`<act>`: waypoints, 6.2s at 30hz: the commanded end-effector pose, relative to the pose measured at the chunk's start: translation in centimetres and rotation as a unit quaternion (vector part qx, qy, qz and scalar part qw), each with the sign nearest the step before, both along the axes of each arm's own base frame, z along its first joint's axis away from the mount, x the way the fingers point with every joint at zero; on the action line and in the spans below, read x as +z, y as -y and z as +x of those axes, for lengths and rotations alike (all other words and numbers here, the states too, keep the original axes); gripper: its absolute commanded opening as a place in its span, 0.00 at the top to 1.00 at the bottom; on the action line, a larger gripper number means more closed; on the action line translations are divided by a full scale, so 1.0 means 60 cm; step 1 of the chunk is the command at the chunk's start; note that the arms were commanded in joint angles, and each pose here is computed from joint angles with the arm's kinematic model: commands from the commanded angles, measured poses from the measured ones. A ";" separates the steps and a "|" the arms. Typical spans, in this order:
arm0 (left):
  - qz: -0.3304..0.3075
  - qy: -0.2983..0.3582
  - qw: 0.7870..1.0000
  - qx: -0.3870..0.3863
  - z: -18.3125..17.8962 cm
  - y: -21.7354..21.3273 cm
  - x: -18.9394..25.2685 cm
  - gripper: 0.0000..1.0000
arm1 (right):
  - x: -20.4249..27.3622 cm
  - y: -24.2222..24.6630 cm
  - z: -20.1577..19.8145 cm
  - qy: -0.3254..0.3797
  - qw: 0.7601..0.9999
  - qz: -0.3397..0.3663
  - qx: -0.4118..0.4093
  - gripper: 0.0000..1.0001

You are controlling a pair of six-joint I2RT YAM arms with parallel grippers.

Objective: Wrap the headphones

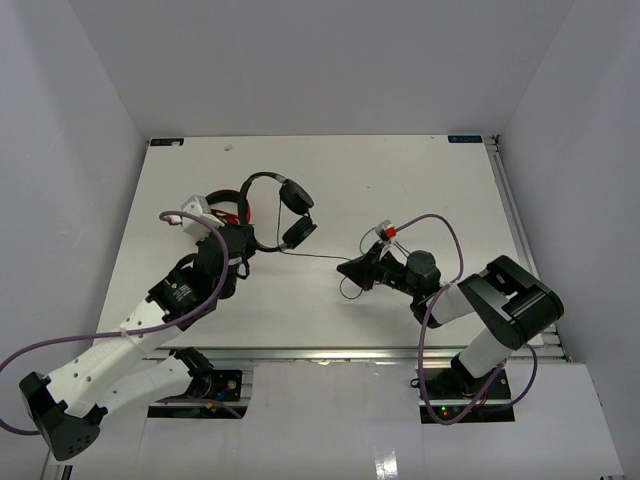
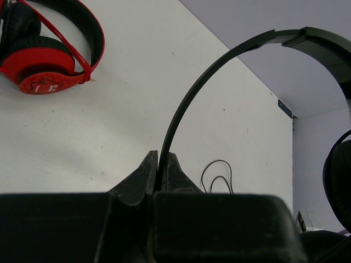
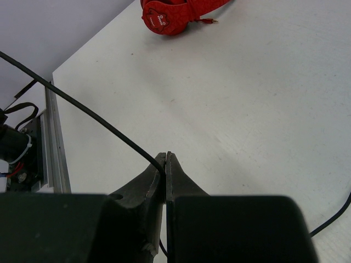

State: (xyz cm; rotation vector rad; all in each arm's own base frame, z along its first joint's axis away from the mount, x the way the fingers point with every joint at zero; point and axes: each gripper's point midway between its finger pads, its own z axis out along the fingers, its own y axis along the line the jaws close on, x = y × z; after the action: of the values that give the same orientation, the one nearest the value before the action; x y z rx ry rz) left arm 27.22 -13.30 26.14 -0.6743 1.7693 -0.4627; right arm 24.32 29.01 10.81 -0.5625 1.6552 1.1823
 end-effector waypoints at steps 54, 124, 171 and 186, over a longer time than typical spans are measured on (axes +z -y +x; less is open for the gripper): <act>0.444 -0.054 0.889 -0.100 -0.010 0.069 -0.118 1.00 | 0.258 0.025 0.095 0.042 0.992 -0.119 0.021 0.92; 0.194 -0.078 0.978 0.005 -0.021 0.072 -0.084 1.00 | 0.167 -0.167 -0.199 0.035 0.985 -0.064 0.157 0.89; -0.043 -0.079 0.995 -0.047 -0.065 0.110 -0.030 1.00 | 0.101 -0.108 -0.149 0.138 0.989 -0.043 -0.040 0.82; -0.083 -0.081 0.991 -0.071 -0.077 0.121 -0.015 1.00 | 0.128 -0.125 -0.144 0.233 0.972 -0.006 -0.022 0.73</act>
State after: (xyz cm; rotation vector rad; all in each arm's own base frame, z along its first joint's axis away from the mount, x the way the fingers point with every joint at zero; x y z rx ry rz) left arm 22.65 -20.08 23.01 -0.6663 2.0103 -0.5463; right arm 15.31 36.22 15.27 -0.7831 1.4214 0.8958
